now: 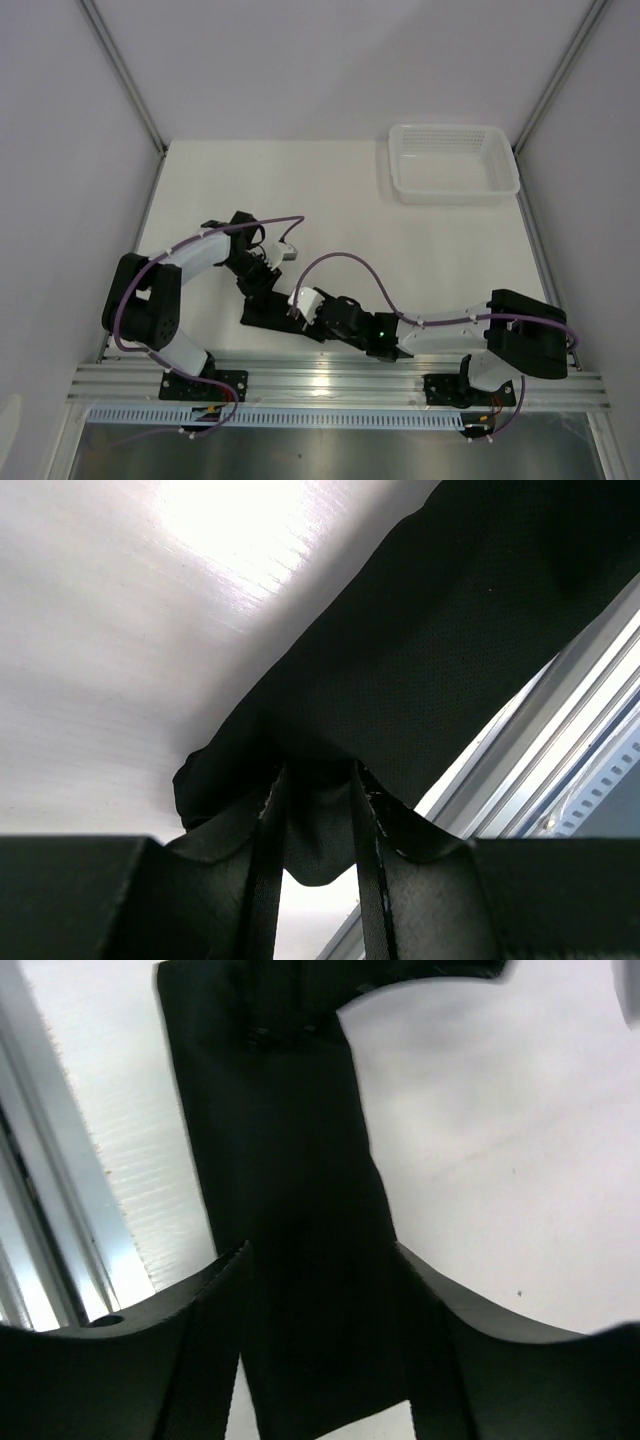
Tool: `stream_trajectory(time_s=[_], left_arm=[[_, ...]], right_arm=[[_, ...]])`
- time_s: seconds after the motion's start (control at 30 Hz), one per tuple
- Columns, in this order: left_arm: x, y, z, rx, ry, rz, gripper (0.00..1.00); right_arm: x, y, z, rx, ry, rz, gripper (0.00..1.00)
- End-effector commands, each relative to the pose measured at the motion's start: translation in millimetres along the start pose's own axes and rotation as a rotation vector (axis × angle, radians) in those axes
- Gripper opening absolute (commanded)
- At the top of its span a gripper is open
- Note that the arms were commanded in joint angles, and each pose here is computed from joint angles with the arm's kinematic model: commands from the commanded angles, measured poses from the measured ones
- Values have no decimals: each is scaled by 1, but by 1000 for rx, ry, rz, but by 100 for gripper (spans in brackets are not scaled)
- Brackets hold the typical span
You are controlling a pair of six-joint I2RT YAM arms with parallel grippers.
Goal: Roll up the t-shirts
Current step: Roll the tshirt
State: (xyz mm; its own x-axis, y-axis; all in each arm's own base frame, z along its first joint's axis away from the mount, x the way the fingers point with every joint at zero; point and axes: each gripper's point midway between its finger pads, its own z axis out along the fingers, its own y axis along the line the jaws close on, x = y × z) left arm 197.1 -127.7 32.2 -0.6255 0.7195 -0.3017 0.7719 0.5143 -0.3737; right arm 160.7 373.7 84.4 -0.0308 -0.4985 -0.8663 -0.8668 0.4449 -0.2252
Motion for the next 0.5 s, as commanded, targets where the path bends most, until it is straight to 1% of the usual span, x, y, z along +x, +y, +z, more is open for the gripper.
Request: stream_trajectory(time_s=[0.0,0.07,0.1,0.13,0.17,0.2,0.27,0.3,0.37,0.43,0.47], left_arm=[[-16,-3,-3,9,-62,14,34],[-15,-3,-3,8,-57,14,34],[-14,-3,-4,4,-54,20,34],[-14,-2,-5,0,-55,22,34],[-14,-2,-5,-3,-55,26,34],[-14,-1,-7,-14,-55,34,35],[-14,0,-8,-22,-54,40,35],[-13,1,-7,-22,-51,40,35],[-14,3,-8,-32,-46,41,35],[-14,5,-8,-38,-42,45,35],[-15,5,-9,-41,-43,45,35]], right_arm=[[-6,7,-1,5,43,-192,60],[-16,15,3,8,58,-278,64],[-4,20,7,3,109,-320,64],[-14,25,10,7,102,-335,66],[-13,25,13,21,123,-349,66],[1,26,17,24,175,-376,66],[-2,30,23,21,192,-405,67],[7,32,26,17,225,-432,68],[2,36,31,0,230,-432,68],[9,44,31,-64,268,-436,69],[4,44,33,-81,267,-415,69]])
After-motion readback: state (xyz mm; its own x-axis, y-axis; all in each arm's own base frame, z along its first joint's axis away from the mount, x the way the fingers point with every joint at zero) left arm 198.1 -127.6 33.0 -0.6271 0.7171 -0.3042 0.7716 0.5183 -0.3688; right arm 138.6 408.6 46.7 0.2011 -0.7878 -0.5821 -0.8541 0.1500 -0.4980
